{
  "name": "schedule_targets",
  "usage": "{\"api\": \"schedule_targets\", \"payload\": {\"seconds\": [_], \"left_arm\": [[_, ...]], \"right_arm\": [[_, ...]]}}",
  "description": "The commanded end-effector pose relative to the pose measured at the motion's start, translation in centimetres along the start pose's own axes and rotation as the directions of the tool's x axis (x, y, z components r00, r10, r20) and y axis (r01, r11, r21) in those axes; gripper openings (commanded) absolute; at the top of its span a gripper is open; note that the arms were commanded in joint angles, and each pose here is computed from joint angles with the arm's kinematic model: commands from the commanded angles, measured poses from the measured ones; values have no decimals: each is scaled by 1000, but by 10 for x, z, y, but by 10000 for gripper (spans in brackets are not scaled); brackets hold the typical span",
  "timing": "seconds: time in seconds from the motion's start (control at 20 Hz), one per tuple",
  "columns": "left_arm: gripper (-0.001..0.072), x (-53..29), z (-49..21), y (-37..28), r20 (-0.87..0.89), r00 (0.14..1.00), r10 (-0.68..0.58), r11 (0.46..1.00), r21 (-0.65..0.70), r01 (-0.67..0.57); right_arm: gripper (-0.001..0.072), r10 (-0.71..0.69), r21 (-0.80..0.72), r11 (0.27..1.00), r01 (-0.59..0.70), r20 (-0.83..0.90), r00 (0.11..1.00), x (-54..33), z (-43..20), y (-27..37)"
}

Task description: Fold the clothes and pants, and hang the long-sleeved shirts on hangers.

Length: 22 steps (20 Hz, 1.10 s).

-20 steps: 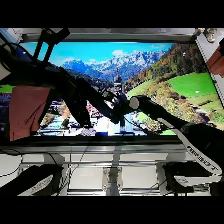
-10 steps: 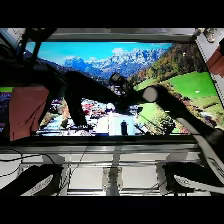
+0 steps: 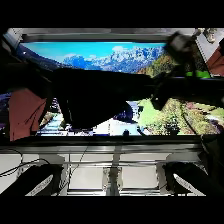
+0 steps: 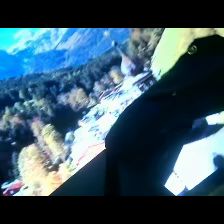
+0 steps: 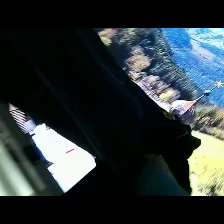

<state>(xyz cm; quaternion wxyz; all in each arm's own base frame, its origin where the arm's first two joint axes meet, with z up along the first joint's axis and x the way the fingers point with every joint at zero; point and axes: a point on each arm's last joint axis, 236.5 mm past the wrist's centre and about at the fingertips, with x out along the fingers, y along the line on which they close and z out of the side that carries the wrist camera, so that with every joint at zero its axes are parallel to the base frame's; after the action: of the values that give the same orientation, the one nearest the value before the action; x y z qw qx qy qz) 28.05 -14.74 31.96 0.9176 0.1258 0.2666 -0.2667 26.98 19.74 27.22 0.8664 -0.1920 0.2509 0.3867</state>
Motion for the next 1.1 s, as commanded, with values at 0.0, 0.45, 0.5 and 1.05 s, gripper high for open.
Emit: {"api": "schedule_targets", "payload": {"seconds": [0.0, 0.45, 0.5, 1.05], "left_arm": [[35, -23, 10, -6, 76, 997, -10, 993, -115, 18], [35, 18, -28, -9, -145, 988, -50, 964, -264, 10], [35, 29, -33, -6, -177, 983, -47, 964, -265, -2], [34, 157, -50, 76, -299, 928, 223, 969, -36, -244]], "right_arm": [[7, 58, 35, 998, -56, -59, 997, -60, -4, 28], [8, 171, 171, 974, -147, -134, 976, -69, -5, 49], [8, 180, 181, 972, -150, -162, 970, -58, -8, 46], [8, -35, 147, 984, 97, -375, 926, 123, -45, -72]]}}
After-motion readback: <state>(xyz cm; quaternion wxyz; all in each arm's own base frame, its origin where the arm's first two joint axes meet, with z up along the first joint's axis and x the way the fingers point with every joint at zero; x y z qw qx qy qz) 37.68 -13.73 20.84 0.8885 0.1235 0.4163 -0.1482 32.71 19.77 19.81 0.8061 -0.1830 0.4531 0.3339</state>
